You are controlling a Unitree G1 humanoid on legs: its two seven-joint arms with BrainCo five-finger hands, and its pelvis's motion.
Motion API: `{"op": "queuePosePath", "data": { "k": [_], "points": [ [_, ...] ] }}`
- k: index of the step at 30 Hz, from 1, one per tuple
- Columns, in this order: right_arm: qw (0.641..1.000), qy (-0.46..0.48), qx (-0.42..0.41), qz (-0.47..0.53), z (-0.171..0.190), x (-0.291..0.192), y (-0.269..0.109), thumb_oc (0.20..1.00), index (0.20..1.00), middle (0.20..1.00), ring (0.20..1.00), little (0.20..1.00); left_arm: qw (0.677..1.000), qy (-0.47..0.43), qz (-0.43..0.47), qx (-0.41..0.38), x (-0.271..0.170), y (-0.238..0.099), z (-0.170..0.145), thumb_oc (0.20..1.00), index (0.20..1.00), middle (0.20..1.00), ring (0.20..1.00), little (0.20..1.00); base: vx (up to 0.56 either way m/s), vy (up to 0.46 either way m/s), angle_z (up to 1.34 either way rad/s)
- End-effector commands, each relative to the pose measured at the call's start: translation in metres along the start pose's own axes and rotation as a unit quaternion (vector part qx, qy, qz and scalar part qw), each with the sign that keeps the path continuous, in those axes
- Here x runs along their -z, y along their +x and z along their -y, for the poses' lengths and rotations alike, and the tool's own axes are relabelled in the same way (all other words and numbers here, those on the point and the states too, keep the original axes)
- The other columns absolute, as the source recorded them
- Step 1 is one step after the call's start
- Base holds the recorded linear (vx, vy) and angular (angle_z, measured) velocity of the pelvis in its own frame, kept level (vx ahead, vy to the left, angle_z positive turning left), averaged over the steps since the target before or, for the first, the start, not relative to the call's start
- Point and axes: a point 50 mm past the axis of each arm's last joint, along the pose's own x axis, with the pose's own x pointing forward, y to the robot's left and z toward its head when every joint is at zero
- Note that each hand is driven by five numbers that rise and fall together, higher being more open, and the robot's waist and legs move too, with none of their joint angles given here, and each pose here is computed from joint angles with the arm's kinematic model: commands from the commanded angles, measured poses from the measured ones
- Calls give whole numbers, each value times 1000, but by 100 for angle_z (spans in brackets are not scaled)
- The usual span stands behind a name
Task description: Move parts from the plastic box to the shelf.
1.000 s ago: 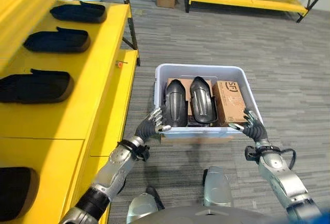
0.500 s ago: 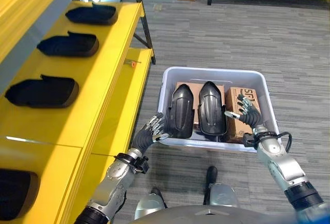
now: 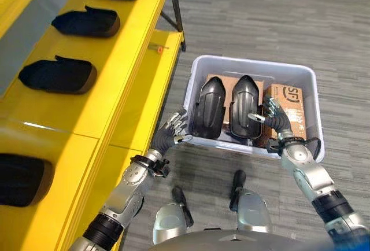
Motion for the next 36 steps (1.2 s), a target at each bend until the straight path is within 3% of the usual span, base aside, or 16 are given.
{"op": "queuePosePath", "data": {
  "k": [1, 7, 11, 18, 23, 27, 30, 36],
  "points": [
    [997, 21, 30, 63, 2, -27, 8, 1000, 1000, 1000, 1000, 1000, 997, 1, 76, 10, -30, 2, 7, 1000, 1000, 1000, 1000, 1000, -130, 9, 14],
    [990, -22, 39, 137, 3, -64, 19, 1000, 1000, 1000, 1000, 1000, 996, 27, 80, 16, -41, 12, 10, 1000, 1000, 1000, 1000, 1000, -107, 5, 7],
    [982, -45, 98, 157, 5, -85, 27, 1000, 1000, 1000, 1000, 1000, 995, 46, 89, 5, -46, 16, 8, 1000, 1000, 1000, 1000, 1000, -102, 24, 0],
    [972, -25, 207, 108, 33, -80, 38, 1000, 1000, 1000, 1000, 1000, 992, 22, 121, -9, -56, 21, 10, 1000, 1000, 1000, 1000, 1000, -104, 29, -2],
    [981, -28, 178, 68, 35, -65, 40, 1000, 1000, 1000, 1000, 1000, 992, 22, 124, -4, -56, 23, 14, 1000, 1000, 1000, 1000, 1000, -94, -20, 1],
    [997, -8, 80, 17, 24, -57, 50, 1000, 1000, 1000, 1000, 1000, 993, 20, 120, 8, -55, 27, 16, 1000, 1000, 1000, 1000, 1000, -93, -61, 4],
    [999, -46, 4, 13, 10, -67, 62, 1000, 1000, 1000, 1000, 1000, 993, 24, 113, 21, -57, 30, 18, 1000, 1000, 1000, 1000, 1000, -81, -61, 5],
    [998, -58, -28, 24, -13, -94, 78, 1000, 1000, 1000, 1000, 1000, 993, 26, 103, 43, -54, 32, 19, 1000, 1000, 1000, 1000, 1000, -49, -16, 13]
  ]
}}
